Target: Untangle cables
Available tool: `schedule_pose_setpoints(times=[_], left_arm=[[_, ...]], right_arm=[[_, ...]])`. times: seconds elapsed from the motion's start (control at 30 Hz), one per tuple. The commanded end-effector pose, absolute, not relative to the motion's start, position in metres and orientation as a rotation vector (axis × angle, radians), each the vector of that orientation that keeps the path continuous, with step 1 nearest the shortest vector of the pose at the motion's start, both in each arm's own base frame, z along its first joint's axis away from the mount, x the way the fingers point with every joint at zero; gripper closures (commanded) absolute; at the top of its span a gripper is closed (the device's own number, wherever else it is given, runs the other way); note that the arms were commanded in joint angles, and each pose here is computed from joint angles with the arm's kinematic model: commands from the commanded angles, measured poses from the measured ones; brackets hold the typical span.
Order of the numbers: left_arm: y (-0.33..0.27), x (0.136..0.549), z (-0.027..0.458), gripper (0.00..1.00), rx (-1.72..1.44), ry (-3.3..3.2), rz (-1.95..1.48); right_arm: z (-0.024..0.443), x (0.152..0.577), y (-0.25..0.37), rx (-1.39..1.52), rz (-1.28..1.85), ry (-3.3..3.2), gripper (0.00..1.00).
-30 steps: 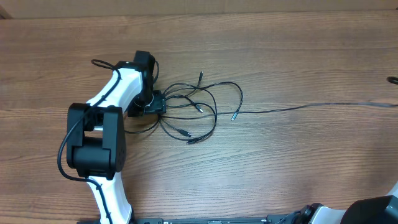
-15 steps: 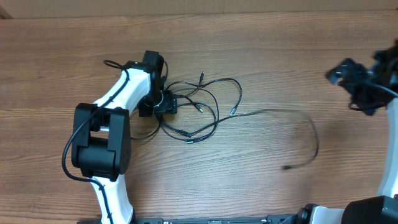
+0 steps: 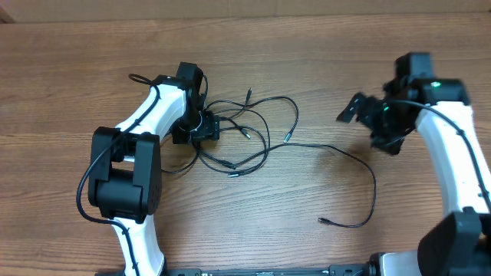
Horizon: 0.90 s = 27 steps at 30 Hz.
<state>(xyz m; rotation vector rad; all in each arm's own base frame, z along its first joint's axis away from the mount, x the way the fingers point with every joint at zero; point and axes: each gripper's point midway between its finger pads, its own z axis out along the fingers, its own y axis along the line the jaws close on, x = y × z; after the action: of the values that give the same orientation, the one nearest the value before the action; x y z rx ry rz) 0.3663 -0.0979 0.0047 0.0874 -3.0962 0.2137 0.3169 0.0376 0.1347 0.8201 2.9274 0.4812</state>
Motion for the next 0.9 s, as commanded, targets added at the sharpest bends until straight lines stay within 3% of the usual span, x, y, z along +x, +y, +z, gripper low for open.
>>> schedule_pose_setpoints(times=[0.0,0.23,0.47,0.53,0.67,0.77,0.87], left_arm=[[-0.104,0.365,-0.002,0.21,0.048,-3.079,0.25],[-0.104,0.366,-0.002,0.22,0.047,-3.083,0.252],[-0.104,0.364,-0.002,0.22,0.049,-3.076,0.249],[-0.104,0.364,-0.002,0.22,0.049,-3.075,0.249],[-0.105,0.363,-0.002,0.22,0.047,-3.075,0.249],[-0.105,0.364,-0.002,0.22,0.048,-3.076,0.249],[-0.105,0.363,-0.002,0.22,0.048,-3.075,0.249]], right_arm=[[0.102,0.3,0.044,1.047,0.442,2.969,0.0],[0.053,0.287,0.051,1.266,0.447,2.912,0.0],[0.016,0.315,0.026,1.463,0.35,2.597,0.0],[0.013,0.321,0.017,1.498,0.309,2.519,0.06],[0.013,0.329,0.009,1.482,0.28,2.464,0.33],[0.011,0.324,0.009,1.56,0.272,2.44,0.43],[0.009,0.317,0.007,1.645,0.248,2.415,0.67]])
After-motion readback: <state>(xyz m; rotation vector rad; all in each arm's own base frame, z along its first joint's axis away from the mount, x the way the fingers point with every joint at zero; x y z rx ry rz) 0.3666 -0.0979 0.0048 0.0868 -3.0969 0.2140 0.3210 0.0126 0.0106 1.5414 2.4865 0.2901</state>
